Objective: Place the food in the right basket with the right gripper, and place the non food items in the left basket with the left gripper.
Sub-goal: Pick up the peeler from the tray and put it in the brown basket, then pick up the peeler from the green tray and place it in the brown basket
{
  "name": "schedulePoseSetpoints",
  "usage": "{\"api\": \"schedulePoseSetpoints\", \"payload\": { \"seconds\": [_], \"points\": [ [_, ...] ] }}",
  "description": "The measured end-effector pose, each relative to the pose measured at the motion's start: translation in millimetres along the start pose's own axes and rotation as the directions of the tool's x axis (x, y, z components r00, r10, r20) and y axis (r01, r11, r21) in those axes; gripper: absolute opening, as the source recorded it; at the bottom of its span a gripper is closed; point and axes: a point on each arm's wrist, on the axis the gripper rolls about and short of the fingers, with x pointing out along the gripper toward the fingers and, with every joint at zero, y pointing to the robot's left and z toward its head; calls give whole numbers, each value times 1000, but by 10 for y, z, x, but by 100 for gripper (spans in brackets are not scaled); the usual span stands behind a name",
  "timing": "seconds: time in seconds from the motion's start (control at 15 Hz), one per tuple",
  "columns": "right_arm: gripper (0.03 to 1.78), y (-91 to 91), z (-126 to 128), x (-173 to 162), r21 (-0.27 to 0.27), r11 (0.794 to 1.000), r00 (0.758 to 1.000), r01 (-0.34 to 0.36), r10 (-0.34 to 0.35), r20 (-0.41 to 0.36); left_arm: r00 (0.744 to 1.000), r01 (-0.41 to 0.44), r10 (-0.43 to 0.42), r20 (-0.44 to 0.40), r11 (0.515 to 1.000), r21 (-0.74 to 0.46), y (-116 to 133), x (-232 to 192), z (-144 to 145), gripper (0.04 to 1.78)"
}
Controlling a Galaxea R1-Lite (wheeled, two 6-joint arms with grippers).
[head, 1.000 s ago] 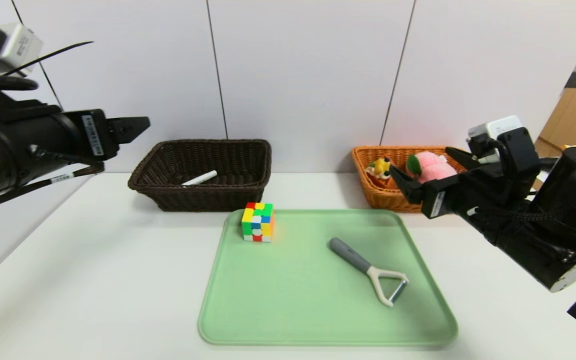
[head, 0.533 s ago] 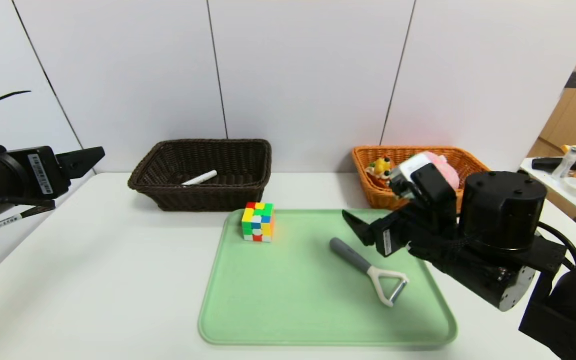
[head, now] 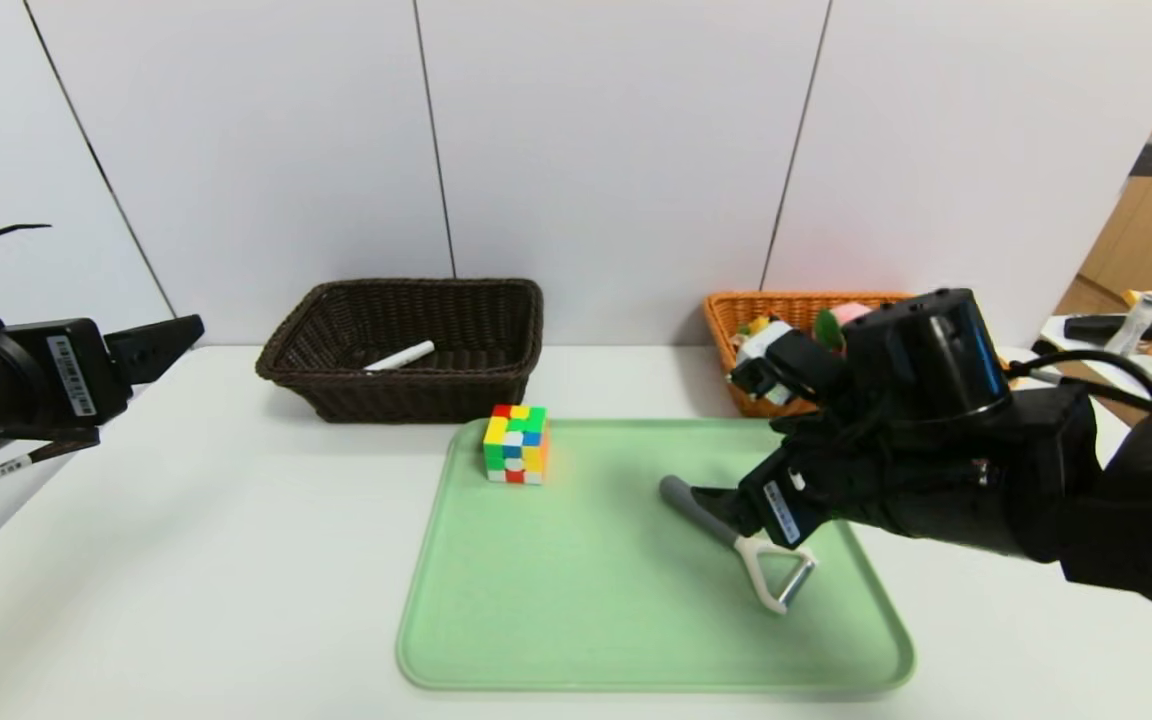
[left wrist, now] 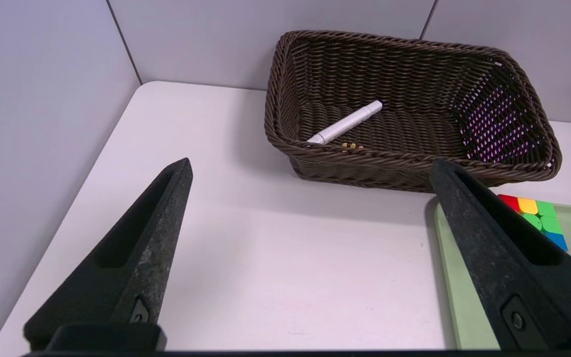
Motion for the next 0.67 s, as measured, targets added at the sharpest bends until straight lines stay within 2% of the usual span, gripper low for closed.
{"api": "schedulePoseSetpoints", "payload": {
  "seconds": [0.2,0.4,0.67],
  "points": [
    [170,-41,270,-33,29,995,987,-92,95,-128,1000,0,0,-3,1000,2,11,-30,-29,169],
    [170,-19,324,186,39,990,946,-136,141,-292,1000,1,-1,-4,1000,4,18,-48,-43,169],
    [170,62,278,549,34,987,917,-156,157,-366,1000,1,-1,-6,1000,3,21,-55,-55,169]
  ]
}}
